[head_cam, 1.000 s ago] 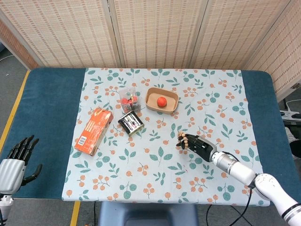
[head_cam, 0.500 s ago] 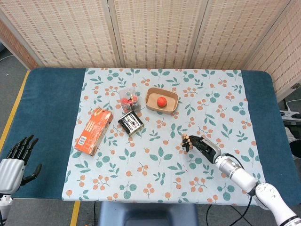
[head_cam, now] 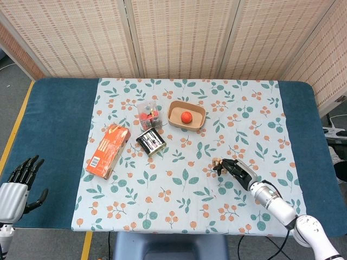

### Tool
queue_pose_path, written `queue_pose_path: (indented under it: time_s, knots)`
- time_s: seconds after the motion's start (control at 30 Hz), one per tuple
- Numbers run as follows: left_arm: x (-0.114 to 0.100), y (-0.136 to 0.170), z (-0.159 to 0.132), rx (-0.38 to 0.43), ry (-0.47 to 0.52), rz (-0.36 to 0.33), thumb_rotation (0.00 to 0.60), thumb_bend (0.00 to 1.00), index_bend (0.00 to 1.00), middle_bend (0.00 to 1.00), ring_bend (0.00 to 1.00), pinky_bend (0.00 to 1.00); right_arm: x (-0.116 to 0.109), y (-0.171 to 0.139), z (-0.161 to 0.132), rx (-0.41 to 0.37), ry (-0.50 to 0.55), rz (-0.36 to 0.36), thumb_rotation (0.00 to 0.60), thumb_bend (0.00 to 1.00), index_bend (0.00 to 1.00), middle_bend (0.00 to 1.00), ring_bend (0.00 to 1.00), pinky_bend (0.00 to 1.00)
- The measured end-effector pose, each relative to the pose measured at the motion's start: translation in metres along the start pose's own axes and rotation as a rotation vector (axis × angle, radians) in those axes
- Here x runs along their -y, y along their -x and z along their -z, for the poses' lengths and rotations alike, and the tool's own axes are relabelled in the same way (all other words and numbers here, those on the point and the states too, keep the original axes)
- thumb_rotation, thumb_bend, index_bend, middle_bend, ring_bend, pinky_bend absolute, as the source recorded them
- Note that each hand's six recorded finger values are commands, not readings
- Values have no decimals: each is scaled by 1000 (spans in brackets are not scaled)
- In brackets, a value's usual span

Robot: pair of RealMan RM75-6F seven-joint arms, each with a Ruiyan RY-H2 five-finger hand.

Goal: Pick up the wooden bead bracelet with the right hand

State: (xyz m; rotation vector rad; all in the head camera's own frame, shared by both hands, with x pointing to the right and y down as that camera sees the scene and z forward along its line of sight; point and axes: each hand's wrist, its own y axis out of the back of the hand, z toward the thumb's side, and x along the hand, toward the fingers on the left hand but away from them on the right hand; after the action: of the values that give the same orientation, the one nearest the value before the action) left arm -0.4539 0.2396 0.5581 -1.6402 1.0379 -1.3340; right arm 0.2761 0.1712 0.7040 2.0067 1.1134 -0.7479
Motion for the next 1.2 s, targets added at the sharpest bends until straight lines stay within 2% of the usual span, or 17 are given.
queue_pose_path:
  time_s: [0.2, 0.33, 0.47, 0.5, 0.67, 0.73, 1.0, 1.2]
  knots:
    - [1, 0, 0, -2, -1, 3, 600, 411, 0, 0, 0, 157, -4, -1, 3, -5, 3, 10, 366, 452, 655, 638, 315, 77]
    - [1, 0, 0, 0, -1, 3, 600, 409, 0, 0, 0, 157, -6, -2, 6, -1, -1, 10, 393, 532, 667, 646, 316, 78]
    - [1, 0, 0, 1, -1, 4, 600, 410, 0, 0, 0, 157, -8, -4, 7, -2, -2, 12, 396, 608, 668, 647, 316, 79]
    - [1, 0, -1, 2, -1, 3, 600, 410, 0, 0, 0, 157, -9, -4, 7, -3, -3, 13, 396, 638, 669, 647, 316, 80]
    - [1, 0, -1, 2, -2, 4, 600, 410, 0, 0, 0, 157, -9, -5, 7, -10, -13, 15, 394, 921, 658, 647, 316, 88]
    - [1, 0, -1, 2, -1, 4, 600, 410, 0, 0, 0, 157, -9, -5, 7, -11, -16, 14, 406, 998, 646, 647, 316, 90]
    - [1, 0, -1, 5, -1, 3, 600, 411, 0, 0, 0, 158, -7, -4, 7, -10, -17, 4, 476, 1000, 620, 647, 316, 91]
    - [1, 0, -1, 5, 1, 3, 600, 411, 0, 0, 0, 158, -5, -3, 9, -9, -31, -12, 479, 1000, 571, 647, 305, 92]
